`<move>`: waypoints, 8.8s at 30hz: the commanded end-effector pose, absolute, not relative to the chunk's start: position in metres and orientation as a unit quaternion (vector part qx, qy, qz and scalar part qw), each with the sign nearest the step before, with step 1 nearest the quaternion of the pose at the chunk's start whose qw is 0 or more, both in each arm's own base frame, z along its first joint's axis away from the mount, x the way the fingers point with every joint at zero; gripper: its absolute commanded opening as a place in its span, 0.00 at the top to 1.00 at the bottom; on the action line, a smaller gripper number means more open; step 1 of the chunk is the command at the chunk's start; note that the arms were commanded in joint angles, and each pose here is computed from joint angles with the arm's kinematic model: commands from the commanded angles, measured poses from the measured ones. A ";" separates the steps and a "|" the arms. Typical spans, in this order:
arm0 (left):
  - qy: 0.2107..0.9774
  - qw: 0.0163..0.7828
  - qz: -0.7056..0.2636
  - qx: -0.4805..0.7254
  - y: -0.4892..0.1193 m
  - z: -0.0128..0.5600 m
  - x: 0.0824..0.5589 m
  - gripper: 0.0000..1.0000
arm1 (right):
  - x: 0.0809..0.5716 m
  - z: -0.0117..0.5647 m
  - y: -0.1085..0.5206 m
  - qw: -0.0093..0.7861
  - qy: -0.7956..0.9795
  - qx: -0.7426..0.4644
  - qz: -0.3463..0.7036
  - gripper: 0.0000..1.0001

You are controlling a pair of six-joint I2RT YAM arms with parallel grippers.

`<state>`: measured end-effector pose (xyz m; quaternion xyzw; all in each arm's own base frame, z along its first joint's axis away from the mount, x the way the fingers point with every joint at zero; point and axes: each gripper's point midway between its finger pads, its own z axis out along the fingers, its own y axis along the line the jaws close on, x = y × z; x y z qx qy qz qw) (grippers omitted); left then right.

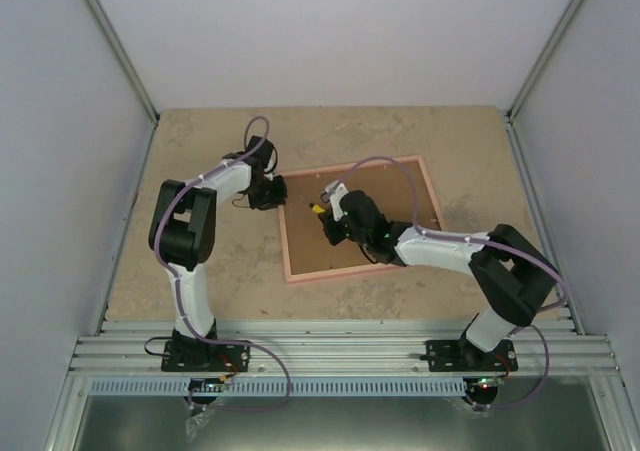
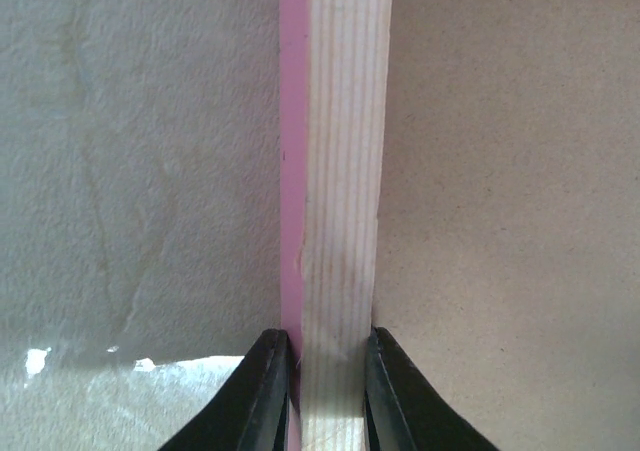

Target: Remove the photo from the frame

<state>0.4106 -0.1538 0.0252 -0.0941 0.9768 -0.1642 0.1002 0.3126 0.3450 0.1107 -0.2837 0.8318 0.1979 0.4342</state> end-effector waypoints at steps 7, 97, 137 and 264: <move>0.971 0.058 -0.188 -0.137 -0.150 0.020 0.357 0.92 | 0.336 0.131 0.286 0.476 0.837 -0.214 0.164 1.00; 0.989 0.066 -0.129 -0.040 -0.179 0.015 0.304 0.67 | 0.299 0.099 0.327 0.378 0.818 -0.344 0.264 1.00; 0.994 0.045 -0.100 -0.028 -0.166 0.007 0.286 0.88 | 0.316 0.071 0.302 0.381 0.869 -0.264 0.174 1.00; 0.992 0.056 -0.103 -0.054 -0.166 0.013 0.290 0.95 | 0.277 0.077 0.346 0.260 0.890 -0.358 0.108 1.00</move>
